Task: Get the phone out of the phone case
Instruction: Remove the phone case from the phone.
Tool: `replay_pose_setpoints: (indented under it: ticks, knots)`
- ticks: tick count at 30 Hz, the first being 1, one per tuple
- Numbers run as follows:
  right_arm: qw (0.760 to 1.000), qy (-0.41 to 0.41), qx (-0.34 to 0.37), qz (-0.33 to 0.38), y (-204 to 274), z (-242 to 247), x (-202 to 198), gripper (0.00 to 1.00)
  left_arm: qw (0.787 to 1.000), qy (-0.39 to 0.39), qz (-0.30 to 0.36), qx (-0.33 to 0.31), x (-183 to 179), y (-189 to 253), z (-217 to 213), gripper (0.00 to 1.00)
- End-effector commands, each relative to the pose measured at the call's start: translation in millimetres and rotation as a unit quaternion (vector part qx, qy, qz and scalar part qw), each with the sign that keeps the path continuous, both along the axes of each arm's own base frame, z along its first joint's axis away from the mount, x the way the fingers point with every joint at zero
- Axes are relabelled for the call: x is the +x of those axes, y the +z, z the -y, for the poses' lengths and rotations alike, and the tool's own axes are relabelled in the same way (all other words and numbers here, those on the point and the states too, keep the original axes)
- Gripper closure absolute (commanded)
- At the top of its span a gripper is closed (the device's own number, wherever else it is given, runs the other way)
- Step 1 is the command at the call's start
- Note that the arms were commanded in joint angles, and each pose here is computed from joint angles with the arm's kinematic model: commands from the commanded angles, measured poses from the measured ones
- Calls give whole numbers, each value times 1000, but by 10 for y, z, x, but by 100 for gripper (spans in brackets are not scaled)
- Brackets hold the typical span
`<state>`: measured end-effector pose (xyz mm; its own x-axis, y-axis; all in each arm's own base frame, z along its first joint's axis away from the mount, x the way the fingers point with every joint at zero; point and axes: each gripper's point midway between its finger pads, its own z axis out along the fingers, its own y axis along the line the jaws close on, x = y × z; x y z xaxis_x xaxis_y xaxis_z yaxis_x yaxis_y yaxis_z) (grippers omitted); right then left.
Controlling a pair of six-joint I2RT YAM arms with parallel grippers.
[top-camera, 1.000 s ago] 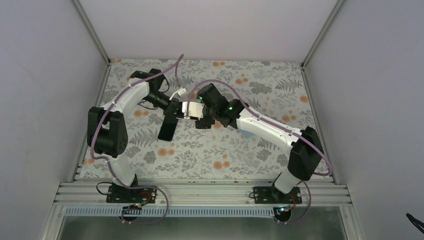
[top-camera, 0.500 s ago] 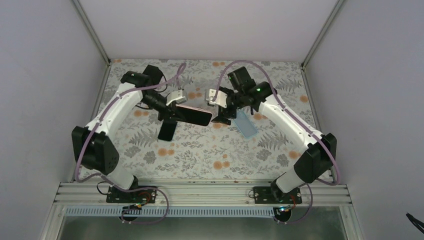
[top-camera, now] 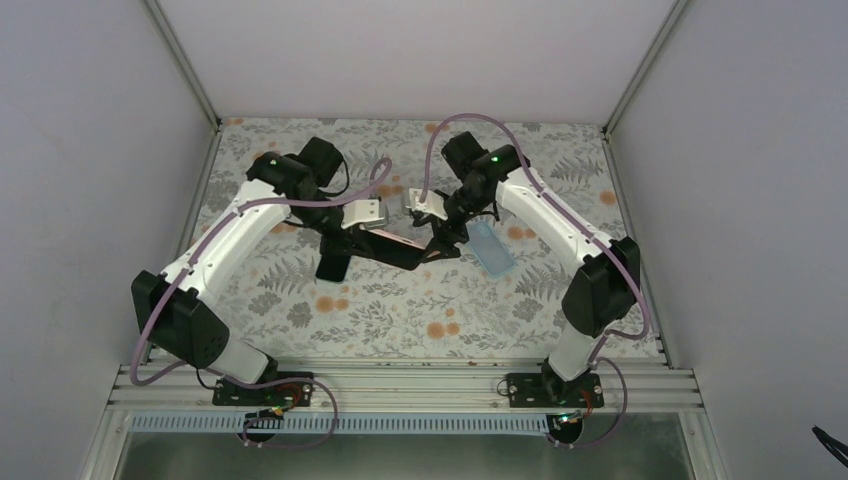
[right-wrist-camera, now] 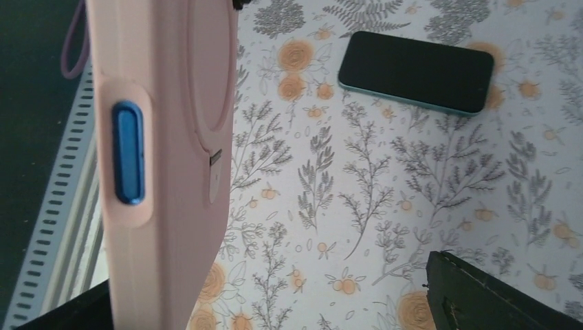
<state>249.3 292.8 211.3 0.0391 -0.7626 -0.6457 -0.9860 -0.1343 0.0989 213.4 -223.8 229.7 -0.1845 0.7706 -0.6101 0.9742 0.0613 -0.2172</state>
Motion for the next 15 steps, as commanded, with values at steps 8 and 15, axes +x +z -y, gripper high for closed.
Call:
replay_pose_setpoints:
  ticks: [8,15]
  knots:
    - [999,25,23,-25,49,61,-49,8,999,-19,33,-9,-201,232,75,98]
    - [999,22,16,-26,-23,78,24,9,999,-36,27,-1,-368,222,164,98]
